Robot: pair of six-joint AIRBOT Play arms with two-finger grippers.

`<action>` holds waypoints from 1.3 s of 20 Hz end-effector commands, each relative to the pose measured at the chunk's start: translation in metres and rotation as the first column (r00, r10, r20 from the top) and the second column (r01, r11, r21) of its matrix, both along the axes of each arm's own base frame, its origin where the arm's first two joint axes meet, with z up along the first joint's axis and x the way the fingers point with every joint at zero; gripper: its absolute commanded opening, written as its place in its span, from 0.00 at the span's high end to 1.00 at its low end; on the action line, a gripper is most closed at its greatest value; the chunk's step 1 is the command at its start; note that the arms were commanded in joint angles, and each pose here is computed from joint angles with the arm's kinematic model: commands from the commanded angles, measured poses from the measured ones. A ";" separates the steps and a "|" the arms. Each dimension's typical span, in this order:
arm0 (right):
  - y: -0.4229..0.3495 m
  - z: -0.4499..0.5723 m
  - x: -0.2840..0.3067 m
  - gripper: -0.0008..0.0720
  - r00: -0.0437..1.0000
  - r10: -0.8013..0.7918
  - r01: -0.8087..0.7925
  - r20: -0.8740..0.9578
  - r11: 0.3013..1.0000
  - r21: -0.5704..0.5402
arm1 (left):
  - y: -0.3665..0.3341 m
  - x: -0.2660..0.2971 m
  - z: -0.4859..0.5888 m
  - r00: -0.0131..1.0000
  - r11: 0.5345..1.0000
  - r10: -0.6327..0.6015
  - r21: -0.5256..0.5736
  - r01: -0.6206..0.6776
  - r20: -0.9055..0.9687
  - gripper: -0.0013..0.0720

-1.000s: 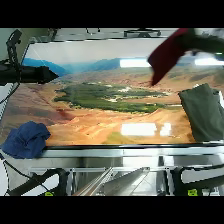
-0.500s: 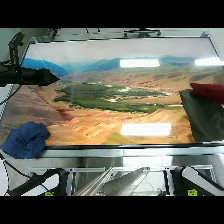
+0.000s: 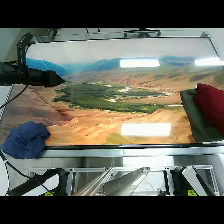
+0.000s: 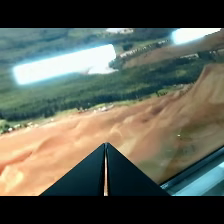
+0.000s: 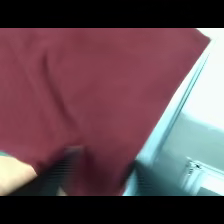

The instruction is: Fold the shirts.

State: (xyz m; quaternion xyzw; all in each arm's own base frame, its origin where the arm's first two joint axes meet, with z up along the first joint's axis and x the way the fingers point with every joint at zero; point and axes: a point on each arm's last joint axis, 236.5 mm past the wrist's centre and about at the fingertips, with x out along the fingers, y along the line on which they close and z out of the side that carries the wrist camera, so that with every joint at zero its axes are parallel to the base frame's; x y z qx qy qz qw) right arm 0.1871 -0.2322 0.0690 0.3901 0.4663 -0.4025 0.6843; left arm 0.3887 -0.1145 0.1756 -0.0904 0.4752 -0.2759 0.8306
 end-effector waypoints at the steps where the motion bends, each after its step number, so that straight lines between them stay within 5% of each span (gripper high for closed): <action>1: -0.001 -0.003 -0.014 0.02 0.993 0.094 -0.097 -0.070 0.995 -0.033 | -0.016 -0.005 0.000 0.999 0.999 -0.042 0.001 0.042 0.000 0.96; 5: -0.017 0.026 -0.001 0.02 0.997 0.077 -0.077 -0.010 0.990 -0.116 | -0.024 -0.006 0.001 0.998 0.998 -0.057 -0.001 0.057 0.010 0.96; 6: -0.016 0.040 0.018 0.09 0.993 0.088 -0.077 0.078 0.988 -0.130 | -0.024 -0.003 0.004 0.998 0.999 -0.050 -0.004 0.050 0.023 0.96; 9: 0.017 0.099 0.104 0.98 0.878 0.179 -0.140 0.443 0.983 -0.119 | -0.023 0.009 0.010 0.998 1.000 -0.001 -0.023 0.003 0.057 0.96; 11: 0.060 0.131 0.148 0.97 0.754 0.274 -0.252 0.598 0.960 -0.122 | -0.023 0.006 0.014 0.999 0.999 0.023 -0.038 -0.021 0.044 0.96; 15: 0.150 0.129 0.167 0.97 0.642 0.522 -0.512 0.561 0.837 -0.193 | -0.037 -0.024 0.027 0.998 0.998 0.022 -0.063 -0.018 0.058 0.96; 21: 0.314 0.039 0.081 0.97 0.394 0.787 -0.876 0.475 0.477 -0.065 | -0.092 -0.142 -0.031 0.995 0.980 -0.086 -0.187 0.074 -0.056 0.96; 26: 0.340 0.012 0.058 0.97 0.353 0.808 -0.915 0.471 0.403 -0.006 | -0.099 -0.180 -0.050 0.995 0.971 -0.047 -0.239 0.024 -0.089 0.96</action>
